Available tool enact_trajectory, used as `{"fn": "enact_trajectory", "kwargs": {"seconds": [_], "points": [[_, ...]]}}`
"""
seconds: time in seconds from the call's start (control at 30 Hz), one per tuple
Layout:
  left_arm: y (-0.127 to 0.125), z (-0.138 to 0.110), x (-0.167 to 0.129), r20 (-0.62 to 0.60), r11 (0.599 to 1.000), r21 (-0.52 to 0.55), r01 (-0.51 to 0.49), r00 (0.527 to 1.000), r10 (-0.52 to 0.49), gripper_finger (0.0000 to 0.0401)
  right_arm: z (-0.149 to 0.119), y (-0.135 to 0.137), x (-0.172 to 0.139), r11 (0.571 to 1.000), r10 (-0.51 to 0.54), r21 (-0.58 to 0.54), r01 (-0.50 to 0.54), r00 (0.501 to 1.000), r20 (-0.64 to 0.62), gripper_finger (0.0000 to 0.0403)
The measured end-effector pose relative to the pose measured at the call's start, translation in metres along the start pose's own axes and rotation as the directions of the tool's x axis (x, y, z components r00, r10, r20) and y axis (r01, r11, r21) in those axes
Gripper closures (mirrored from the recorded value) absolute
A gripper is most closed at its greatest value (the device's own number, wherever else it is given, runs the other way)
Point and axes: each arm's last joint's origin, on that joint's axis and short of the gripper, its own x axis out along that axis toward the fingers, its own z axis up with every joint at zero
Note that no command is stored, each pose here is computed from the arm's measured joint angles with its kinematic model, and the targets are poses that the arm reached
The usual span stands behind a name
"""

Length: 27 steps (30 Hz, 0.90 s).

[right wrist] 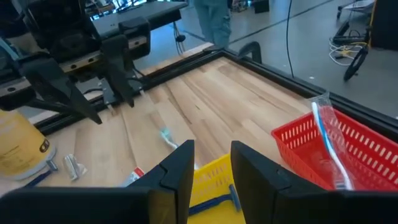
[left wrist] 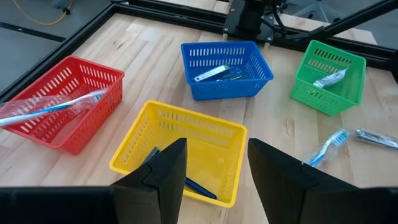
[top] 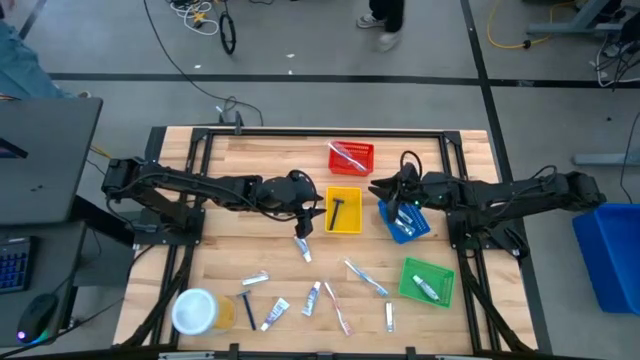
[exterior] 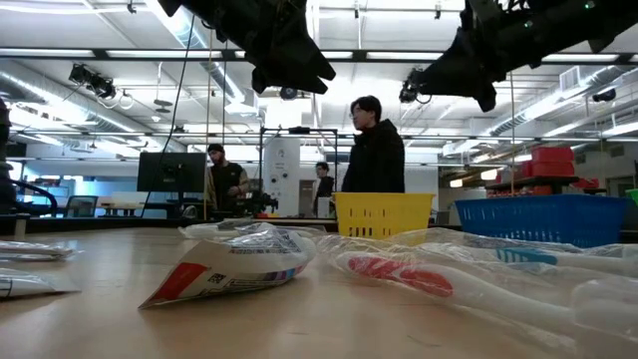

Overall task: Pick & Place Travel size toiletries
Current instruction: Put the hand shaver into the yellow bin

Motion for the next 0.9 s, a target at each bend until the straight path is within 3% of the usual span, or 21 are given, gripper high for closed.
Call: {"fn": "enact_trajectory", "kwargs": {"seconds": [0.33, 0.53, 0.67, 0.8, 0.9], "points": [[-0.01, -0.009, -0.002, -0.119, 0.974, 0.033, 0.225, 0.968, -0.22, 0.022, -0.009, 0.0, 0.01, 0.999, -0.024, -0.024, 0.023, 0.998, -0.06, 0.029], [-0.038, -0.018, -0.011, -0.162, 0.916, 0.224, 0.332, 0.94, -0.301, 0.022, -0.014, 0.0, 0.015, 0.998, -0.035, -0.062, 0.03, 0.996, -0.086, 0.029], [-0.054, -0.024, -0.017, -0.183, 0.88, 0.286, 0.379, 0.923, -0.338, 0.022, -0.011, 0.001, 0.016, 0.995, -0.023, -0.097, 0.018, 0.998, -0.056, 0.0292], [-0.06, -0.033, -0.021, -0.252, 0.877, 0.266, 0.4, 0.907, -0.337, 0.022, -0.005, 0.003, 0.016, 0.996, 0.001, -0.092, -0.001, 1.0, 0.007, 0.0292], [-0.06, -0.038, -0.023, -0.313, 0.89, 0.184, 0.418, 0.883, -0.35, 0.022, -0.001, 0.005, 0.016, 0.996, 0.017, -0.091, -0.012, 0.999, 0.048, 0.0293]]}}
